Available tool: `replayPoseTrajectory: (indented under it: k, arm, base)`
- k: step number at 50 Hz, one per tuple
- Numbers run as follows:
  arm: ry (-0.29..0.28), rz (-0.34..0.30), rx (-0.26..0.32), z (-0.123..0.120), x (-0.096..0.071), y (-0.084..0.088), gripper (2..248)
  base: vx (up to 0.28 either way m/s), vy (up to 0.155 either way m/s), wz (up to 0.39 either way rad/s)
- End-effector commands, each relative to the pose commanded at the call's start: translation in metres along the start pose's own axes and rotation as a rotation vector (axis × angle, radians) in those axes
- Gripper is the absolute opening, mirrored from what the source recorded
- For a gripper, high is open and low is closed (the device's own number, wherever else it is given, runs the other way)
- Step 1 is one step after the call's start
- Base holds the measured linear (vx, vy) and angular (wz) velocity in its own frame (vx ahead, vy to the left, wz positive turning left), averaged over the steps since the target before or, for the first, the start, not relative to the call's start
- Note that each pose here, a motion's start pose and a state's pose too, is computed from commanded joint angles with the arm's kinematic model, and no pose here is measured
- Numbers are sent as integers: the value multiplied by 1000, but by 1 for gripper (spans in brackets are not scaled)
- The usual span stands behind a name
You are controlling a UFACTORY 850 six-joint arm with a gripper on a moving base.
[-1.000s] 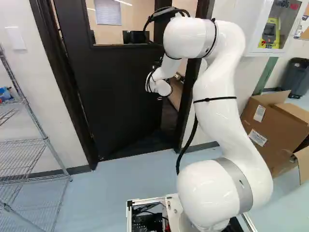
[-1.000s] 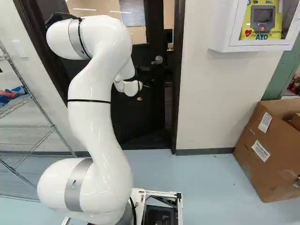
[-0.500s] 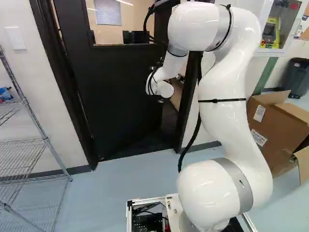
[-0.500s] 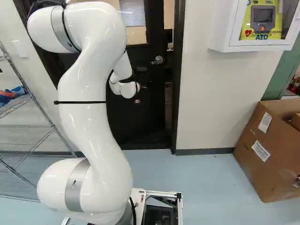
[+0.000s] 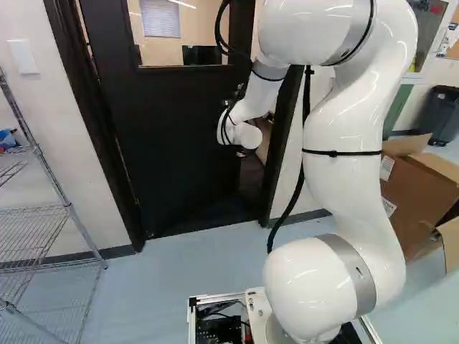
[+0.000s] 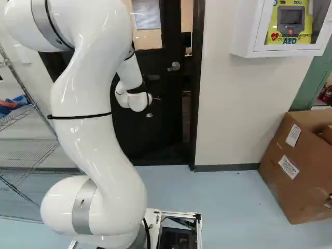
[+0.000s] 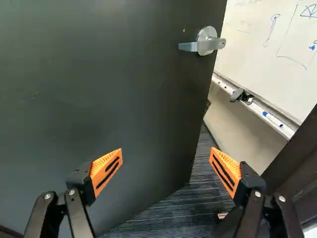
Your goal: Open the door and move inside
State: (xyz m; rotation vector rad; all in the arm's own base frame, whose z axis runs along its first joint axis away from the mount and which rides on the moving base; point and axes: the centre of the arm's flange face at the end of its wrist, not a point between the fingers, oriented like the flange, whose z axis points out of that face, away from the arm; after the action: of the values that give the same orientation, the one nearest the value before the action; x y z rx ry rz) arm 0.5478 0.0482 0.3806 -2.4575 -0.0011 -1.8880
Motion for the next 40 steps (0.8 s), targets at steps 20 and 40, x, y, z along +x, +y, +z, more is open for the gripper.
replayPoseTrajectory:
  k: [20, 40]
  arm:
    - [-20, -4, 9, -40, -7, -3, 247]
    - [-36, -10, 18, -80, -15, -2, 247]
  base:
    - [0, 0, 0]
    - [0, 0, 0]
